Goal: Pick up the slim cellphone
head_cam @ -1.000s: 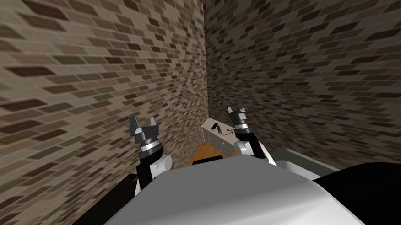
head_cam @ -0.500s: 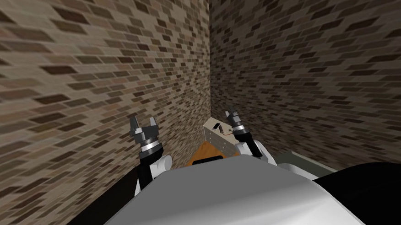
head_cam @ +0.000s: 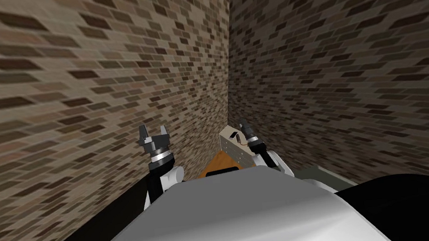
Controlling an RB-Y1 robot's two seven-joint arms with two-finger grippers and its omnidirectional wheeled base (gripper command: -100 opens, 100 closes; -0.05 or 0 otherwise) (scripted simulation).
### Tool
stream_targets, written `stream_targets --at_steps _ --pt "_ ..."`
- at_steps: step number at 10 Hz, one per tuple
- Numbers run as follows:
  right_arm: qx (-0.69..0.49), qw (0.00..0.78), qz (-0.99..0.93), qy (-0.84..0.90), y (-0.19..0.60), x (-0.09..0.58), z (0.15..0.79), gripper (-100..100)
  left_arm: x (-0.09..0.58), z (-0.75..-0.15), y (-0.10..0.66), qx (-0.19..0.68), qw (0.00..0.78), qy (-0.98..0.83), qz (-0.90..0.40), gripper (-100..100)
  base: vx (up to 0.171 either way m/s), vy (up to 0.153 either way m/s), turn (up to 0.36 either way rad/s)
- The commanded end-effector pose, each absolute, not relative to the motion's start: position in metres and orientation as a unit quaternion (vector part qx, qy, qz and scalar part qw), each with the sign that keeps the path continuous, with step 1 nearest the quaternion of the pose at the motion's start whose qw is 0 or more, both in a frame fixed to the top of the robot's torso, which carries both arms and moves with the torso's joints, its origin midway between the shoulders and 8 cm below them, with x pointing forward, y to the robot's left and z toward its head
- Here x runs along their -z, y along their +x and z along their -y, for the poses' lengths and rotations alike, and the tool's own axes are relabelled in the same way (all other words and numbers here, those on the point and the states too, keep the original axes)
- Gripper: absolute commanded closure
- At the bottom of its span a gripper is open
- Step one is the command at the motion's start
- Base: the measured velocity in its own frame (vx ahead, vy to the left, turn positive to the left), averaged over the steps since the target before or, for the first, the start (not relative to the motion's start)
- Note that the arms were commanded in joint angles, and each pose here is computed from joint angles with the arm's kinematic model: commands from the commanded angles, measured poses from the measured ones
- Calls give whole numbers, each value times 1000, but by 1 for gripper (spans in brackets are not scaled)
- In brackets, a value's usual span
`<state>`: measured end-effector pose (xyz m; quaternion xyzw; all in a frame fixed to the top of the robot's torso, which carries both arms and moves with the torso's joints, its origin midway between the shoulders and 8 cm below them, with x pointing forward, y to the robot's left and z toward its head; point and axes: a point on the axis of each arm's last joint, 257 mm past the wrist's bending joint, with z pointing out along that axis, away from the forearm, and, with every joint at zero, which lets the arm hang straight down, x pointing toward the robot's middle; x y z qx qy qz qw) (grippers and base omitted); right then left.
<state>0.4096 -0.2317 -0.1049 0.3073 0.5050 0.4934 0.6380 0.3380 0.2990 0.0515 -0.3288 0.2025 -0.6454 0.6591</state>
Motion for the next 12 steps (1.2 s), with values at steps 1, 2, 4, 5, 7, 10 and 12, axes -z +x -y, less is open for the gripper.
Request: stream_targets --at_steps 1,2,4,5,7,10,12 --pt "-473 641 -527 298 415 117 230 -100 -52 -299 338 645 659 -329 -203 0 -11 -2 67" --pt "-451 633 -554 297 419 140 230 -100 -52 -299 338 645 659 -329 -203 0 -10 -1 120" --pt "-417 630 -590 285 423 167 231 -100 -52 -299 338 645 659 -329 -203 0 -11 -2 98" --pt "-409 634 -595 277 423 169 231 -100 -52 -299 338 645 659 -329 -203 0 -8 -6 74" --pt "-377 627 -627 269 425 196 234 -100 -51 -299 338 645 659 -329 -203 0 -4 -4 59" --pt "-335 623 -663 247 425 224 237 -100 -52 -299 338 645 659 -329 -203 0 -4 -7 103" --pt "-300 615 -692 233 425 250 243 -100 -51 -299 338 645 659 -329 -203 0 0 -4 71"
